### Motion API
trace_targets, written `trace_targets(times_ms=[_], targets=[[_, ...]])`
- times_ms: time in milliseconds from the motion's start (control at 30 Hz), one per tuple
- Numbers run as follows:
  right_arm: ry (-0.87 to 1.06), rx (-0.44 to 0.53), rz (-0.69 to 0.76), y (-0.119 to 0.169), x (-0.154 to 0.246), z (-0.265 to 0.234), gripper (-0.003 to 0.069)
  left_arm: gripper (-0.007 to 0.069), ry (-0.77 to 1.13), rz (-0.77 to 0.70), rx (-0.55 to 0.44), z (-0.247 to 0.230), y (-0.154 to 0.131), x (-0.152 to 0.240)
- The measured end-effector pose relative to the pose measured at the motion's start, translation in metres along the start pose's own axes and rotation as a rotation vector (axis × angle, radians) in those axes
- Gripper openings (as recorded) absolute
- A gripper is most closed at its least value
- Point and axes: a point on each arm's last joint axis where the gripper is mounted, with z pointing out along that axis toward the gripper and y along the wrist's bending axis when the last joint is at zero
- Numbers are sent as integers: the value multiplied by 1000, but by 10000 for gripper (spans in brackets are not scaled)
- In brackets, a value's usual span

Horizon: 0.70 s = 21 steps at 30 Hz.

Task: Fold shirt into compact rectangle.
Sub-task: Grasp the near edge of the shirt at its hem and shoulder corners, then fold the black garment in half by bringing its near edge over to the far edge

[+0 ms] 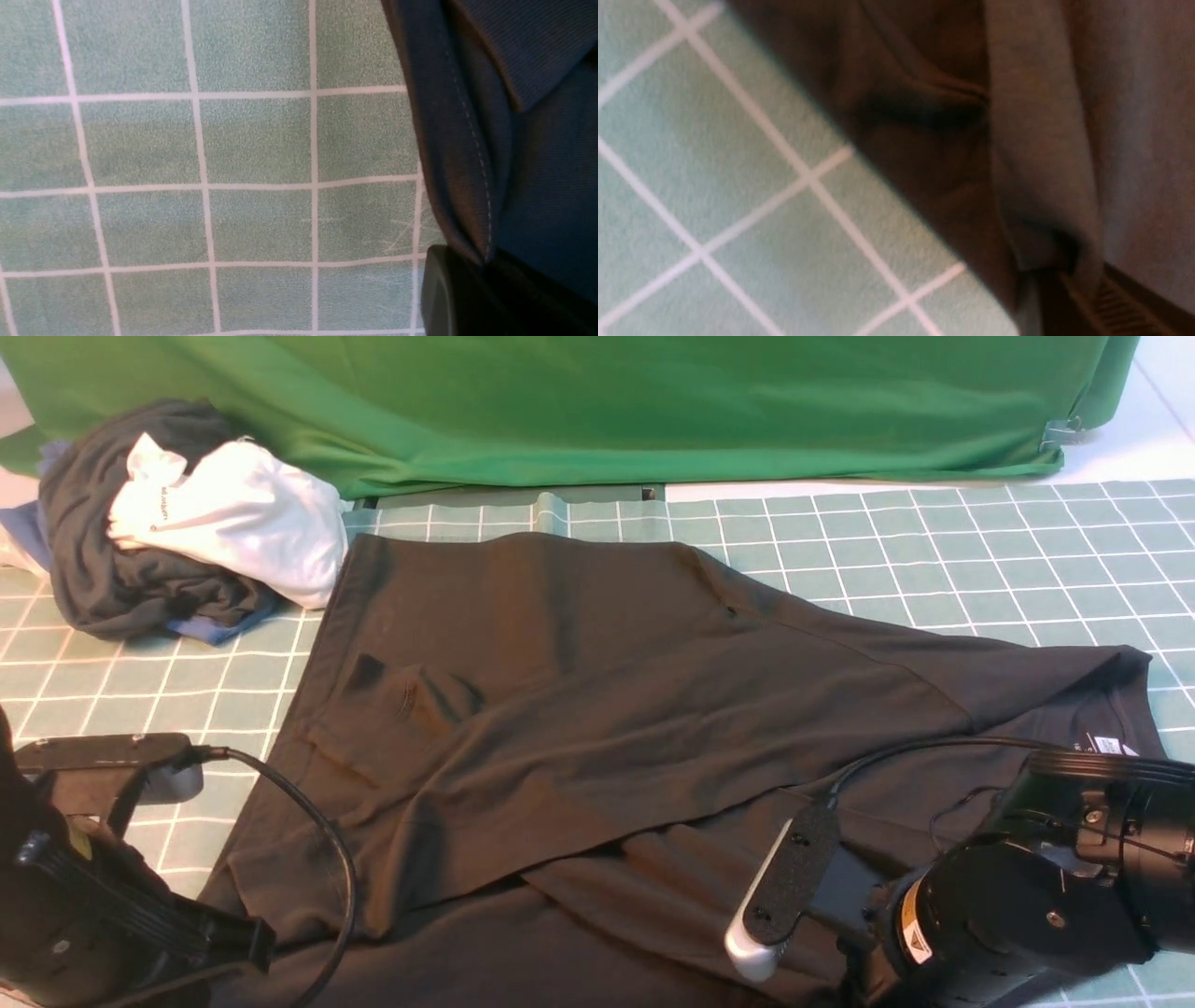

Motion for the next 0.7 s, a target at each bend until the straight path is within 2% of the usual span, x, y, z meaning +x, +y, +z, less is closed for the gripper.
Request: trace_targets(times_ms=[200, 367, 467, 700], targets=[[67, -29, 16, 4, 12, -17, 27, 16, -53, -7, 55, -18, -3, 15], [-15, -13, 17, 6, 21, -53, 27, 16, -145, -36, 87, -42, -4, 19], [-45, 21, 27, 1, 21, -68, 27, 16, -198, -45, 98, -54, -7, 9], [-117, 127, 98, -45, 3, -102, 27, 16, -319, -117, 113, -78, -8, -56]])
